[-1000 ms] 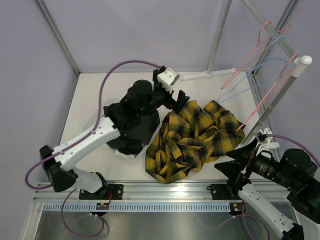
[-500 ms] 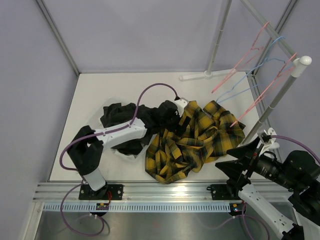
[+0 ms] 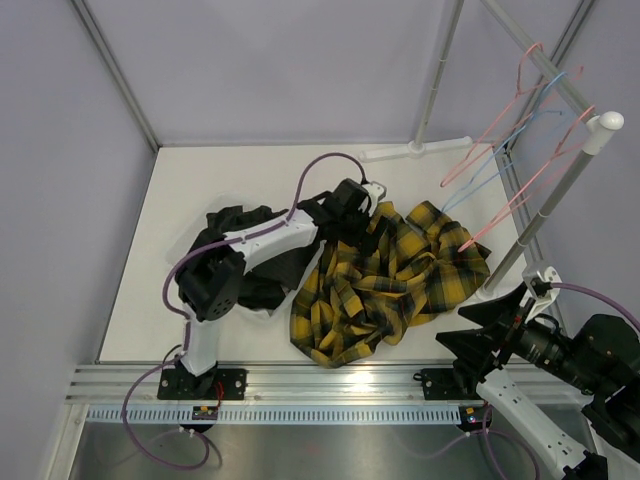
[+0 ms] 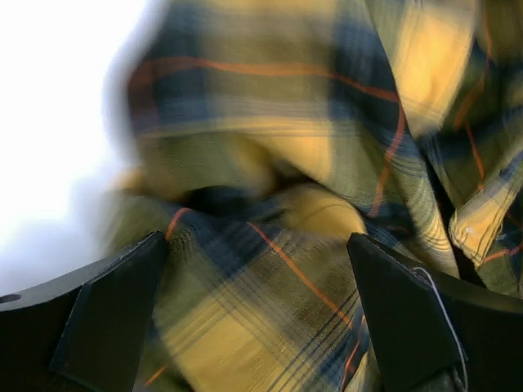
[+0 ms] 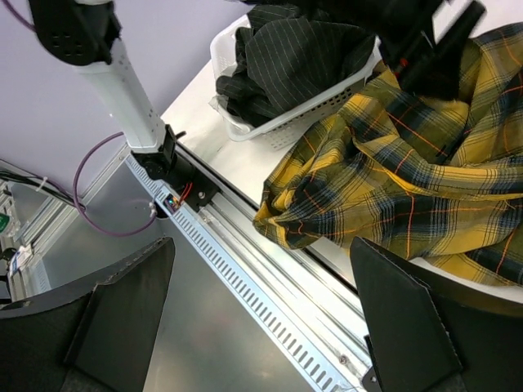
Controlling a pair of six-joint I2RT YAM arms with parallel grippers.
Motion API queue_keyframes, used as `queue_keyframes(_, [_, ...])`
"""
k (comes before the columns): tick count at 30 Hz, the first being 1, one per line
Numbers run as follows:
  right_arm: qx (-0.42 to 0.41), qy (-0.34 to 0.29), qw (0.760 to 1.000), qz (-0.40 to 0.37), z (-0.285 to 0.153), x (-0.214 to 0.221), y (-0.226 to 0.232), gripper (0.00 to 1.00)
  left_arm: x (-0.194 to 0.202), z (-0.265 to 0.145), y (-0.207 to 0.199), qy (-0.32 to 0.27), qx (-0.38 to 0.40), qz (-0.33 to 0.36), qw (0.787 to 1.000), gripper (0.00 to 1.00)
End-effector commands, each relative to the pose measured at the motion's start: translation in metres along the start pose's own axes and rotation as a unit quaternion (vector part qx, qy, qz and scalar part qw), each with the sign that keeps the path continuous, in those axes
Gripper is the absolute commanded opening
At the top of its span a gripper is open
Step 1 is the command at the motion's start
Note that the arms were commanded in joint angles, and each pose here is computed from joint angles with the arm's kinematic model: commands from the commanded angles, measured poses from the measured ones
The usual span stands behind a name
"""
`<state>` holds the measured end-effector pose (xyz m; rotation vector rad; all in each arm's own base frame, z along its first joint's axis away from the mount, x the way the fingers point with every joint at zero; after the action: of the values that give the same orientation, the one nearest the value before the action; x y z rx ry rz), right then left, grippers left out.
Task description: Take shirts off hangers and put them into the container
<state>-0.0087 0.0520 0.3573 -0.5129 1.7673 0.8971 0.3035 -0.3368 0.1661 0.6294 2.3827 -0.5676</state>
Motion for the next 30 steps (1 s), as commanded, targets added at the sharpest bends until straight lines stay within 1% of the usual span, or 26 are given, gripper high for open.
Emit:
queue_keyframes(1, [-0.006, -0.017, 1.0, -0.003, -0.005, -0.005, 0.003, 0.97, 0.029, 0.022, -0.017, 0.098, 0.096, 0.0, 0.991, 0.97])
queue_keyframes(2, [-0.007, -0.018, 1.0, -0.003, -0.006, -0.004, 0.004, 0.97, 0.036, 0.031, -0.017, 0.112, 0.104, -0.003, 0.988, 0.97])
queue_keyframes(5, [-0.005, -0.021, 1.0, -0.003, -0.008, -0.001, 0.003, 0.97, 0.042, 0.044, -0.02, 0.131, 0.13, -0.012, 0.983, 0.97])
queue_keyframes(7, [-0.005, -0.022, 1.0, -0.003, -0.009, 0.0, 0.003, 0.97, 0.044, 0.047, -0.021, 0.138, 0.134, -0.018, 0.981, 0.95])
queue_keyframes(8, [-0.005, -0.023, 1.0, -0.003, -0.01, 0.0, 0.003, 0.97, 0.046, 0.047, -0.021, 0.141, 0.137, -0.02, 0.98, 0.85])
queue_keyframes(9, [-0.006, -0.024, 1.0, -0.002, -0.01, 0.0, 0.004, 0.97, 0.046, 0.048, -0.022, 0.138, 0.142, -0.021, 0.98, 0.74])
queue_keyframes(10, [-0.006, -0.025, 1.0, -0.002, -0.01, 0.0, 0.004, 0.97, 0.047, 0.048, -0.021, 0.138, 0.138, -0.025, 0.981, 0.57])
queue_keyframes(11, [-0.006, -0.025, 1.0, -0.003, -0.011, 0.001, 0.004, 0.97, 0.048, 0.048, -0.019, 0.138, 0.129, -0.029, 0.982, 0.1])
queue_keyframes(12, [-0.005, -0.024, 1.0, -0.003, -0.01, 0.001, 0.004, 0.97, 0.044, 0.045, -0.017, 0.124, 0.113, -0.03, 0.985, 0.0])
queue_keyframes(14, [-0.008, -0.021, 1.0, -0.003, -0.008, 0.001, 0.003, 0.97, 0.036, 0.036, -0.016, 0.101, 0.106, -0.03, 0.989, 0.0])
queue_keyframes(15, [-0.008, -0.02, 1.0, -0.003, -0.007, 0.001, 0.003, 0.97, 0.016, 0.015, -0.015, 0.051, 0.082, -0.018, 0.995, 0.0])
queue_keyframes(16, [-0.008, -0.019, 1.0, -0.002, -0.005, 0.001, 0.002, 0.97, 0.001, 0.001, -0.016, 0.009, 0.074, -0.004, 0.997, 0.0])
queue_keyframes(17, [-0.009, -0.018, 1.0, -0.003, -0.004, 0.001, 0.002, 0.97, -0.013, -0.014, -0.009, -0.034, 0.036, 0.008, 0.999, 0.0])
queue_keyframes(18, [-0.01, -0.019, 1.0, -0.004, -0.004, 0.001, 0.002, 0.97, -0.032, -0.035, -0.007, -0.081, 0.019, 0.037, 0.996, 0.0])
queue_keyframes(19, [-0.01, -0.016, 1.0, -0.003, -0.003, 0.001, 0.002, 0.97, -0.062, -0.077, -0.009, -0.151, 0.016, 0.048, 0.987, 0.0])
queue_keyframes(20, [-0.01, -0.016, 1.0, -0.004, -0.002, 0.001, 0.002, 0.97, -0.081, -0.101, -0.002, -0.193, -0.001, 0.053, 0.98, 0.0])
queue_keyframes(21, [-0.012, -0.015, 1.0, -0.004, -0.001, 0.001, 0.002, 0.97, -0.113, -0.136, 0.012, -0.25, -0.013, 0.058, 0.966, 0.0])
queue_keyframes(22, [-0.012, -0.015, 1.0, -0.004, 0.0, 0.0, 0.001, 0.97, -0.132, -0.177, 0.015, -0.302, -0.014, 0.059, 0.951, 0.0])
queue_keyframes(23, [-0.011, -0.012, 1.0, -0.002, 0.002, 0.002, 0.0, 0.97, -0.15, -0.202, 0.022, -0.344, -0.024, 0.067, 0.936, 0.0])
queue_keyframes(24, [-0.013, -0.01, 1.0, -0.001, 0.004, 0.002, 0.0, 0.97, -0.174, -0.242, 0.027, -0.401, -0.043, 0.077, 0.912, 0.0])
queue_keyframes(25, [-0.013, -0.011, 1.0, 0.0, 0.006, 0.001, -0.001, 0.97, -0.189, -0.271, 0.044, -0.438, -0.07, 0.075, 0.893, 0.0])
queue_keyframes(26, [-0.012, -0.005, 1.0, 0.005, 0.01, 0.003, -0.003, 0.97, -0.202, -0.294, 0.052, -0.467, -0.086, 0.079, 0.876, 0.0])
queue_keyframes(27, [-0.016, -0.004, 1.0, 0.006, 0.013, 0.003, -0.002, 0.97, -0.213, -0.315, 0.06, -0.486, -0.113, 0.096, 0.861, 0.0])
queue_keyframes(28, [-0.015, -0.002, 1.0, 0.007, 0.017, 0.001, -0.004, 0.97, -0.232, -0.371, 0.065, -0.543, -0.143, 0.098, 0.822, 0.0])
queue_keyframes(29, [-0.014, 0.001, 1.0, 0.005, 0.019, 0.001, -0.005, 0.97, -0.243, -0.382, 0.075, -0.555, -0.169, 0.098, 0.809, 0.0])
queue_keyframes(30, [-0.014, 0.003, 1.0, 0.004, 0.021, 0.001, -0.005, 0.97, -0.248, -0.401, 0.078, -0.567, -0.17, 0.107, 0.799, 0.0])
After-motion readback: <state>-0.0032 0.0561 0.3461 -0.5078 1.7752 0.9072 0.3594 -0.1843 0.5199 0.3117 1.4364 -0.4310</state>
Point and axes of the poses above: each gripper's point midway between its finger pads, its own z axis out along the fingers, its own y axis along the line the jaws close on, x = y × z, the point moved 8 cm from there along -z, back along the fingers, and after that the axes turned 8 degrees about -z, right-handed, at the moved point
